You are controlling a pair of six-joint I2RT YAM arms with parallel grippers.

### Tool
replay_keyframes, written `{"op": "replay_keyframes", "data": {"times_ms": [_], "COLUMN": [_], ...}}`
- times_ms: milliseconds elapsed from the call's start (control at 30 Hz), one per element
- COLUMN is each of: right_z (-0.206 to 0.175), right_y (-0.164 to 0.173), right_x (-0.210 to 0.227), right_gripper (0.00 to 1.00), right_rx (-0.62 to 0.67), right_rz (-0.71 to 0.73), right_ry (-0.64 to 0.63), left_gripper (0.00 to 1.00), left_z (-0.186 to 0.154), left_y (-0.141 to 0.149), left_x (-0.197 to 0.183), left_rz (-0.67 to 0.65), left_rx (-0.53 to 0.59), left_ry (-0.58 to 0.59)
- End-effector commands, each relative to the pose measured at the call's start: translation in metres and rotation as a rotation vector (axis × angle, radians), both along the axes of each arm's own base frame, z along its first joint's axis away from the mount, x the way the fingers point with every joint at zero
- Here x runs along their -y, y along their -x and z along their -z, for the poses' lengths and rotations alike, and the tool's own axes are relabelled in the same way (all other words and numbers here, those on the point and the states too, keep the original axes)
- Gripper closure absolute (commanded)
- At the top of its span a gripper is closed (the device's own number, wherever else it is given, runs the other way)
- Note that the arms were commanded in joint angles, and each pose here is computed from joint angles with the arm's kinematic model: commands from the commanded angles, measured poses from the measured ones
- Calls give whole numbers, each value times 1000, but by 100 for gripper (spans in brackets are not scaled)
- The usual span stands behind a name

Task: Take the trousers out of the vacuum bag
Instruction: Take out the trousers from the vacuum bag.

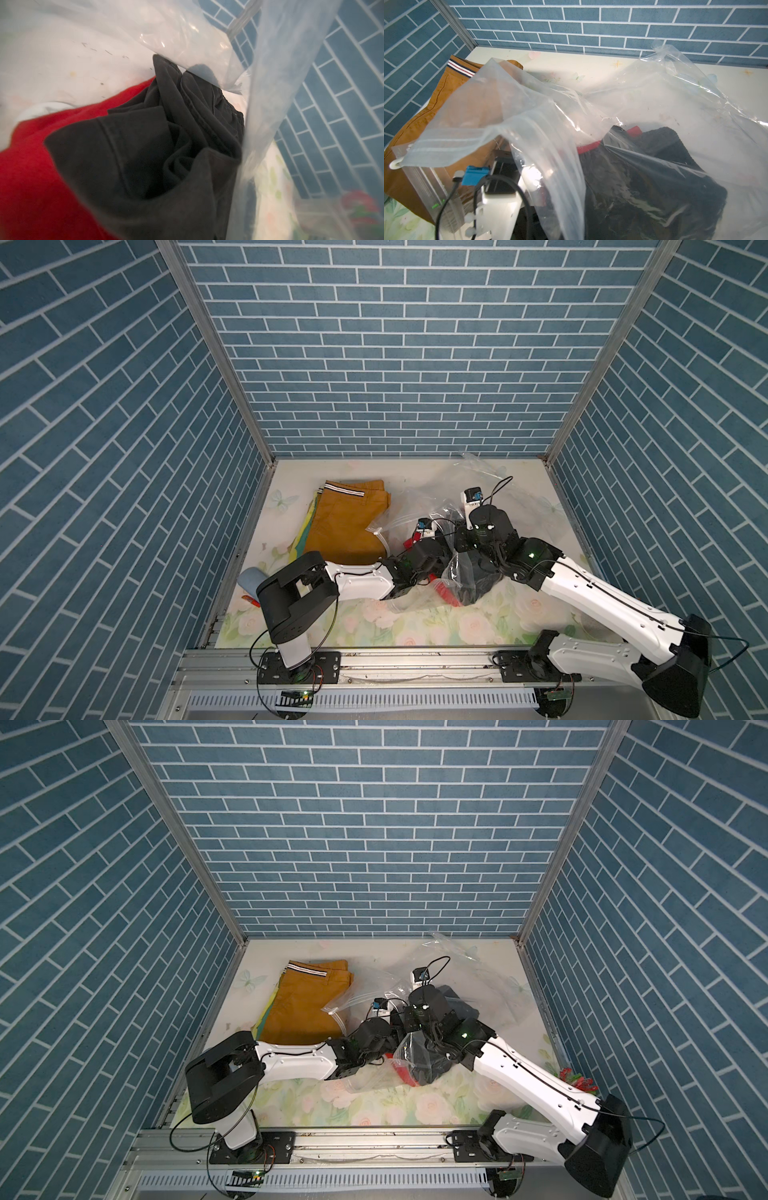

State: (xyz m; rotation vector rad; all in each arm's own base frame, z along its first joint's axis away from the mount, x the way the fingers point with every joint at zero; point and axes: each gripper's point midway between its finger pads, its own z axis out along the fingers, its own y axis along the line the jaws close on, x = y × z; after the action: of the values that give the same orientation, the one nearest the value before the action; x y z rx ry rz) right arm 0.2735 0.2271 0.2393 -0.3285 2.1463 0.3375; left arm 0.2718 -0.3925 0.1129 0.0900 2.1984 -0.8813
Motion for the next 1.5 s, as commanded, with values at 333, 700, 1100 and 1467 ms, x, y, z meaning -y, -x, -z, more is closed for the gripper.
{"op": "replay_keyframes", "data": {"times_ms": [333,700,1100,1467], "right_z": [-1,41,33,-1], "right_y": [27,58,67,152], "right_x": [-18,36,31,-15], "right_gripper": [68,43,20,14], "right_rx": [-5,-78,-61,-122], "right_rz": [-184,-61,-181,-732], "right_ry": [-137,-151,-223,-428], "left_gripper": [100,100,100,100], "left_z": [-22,-29,-23,-18], "left_y": [5,-1,4,1], "left_x": [-37,-72,-93,-97], "left_rz": [-26,-54,-70,-76], "left_rx": [88,67,34,17], "left_ry": [-118,-90,-88,-72]}}
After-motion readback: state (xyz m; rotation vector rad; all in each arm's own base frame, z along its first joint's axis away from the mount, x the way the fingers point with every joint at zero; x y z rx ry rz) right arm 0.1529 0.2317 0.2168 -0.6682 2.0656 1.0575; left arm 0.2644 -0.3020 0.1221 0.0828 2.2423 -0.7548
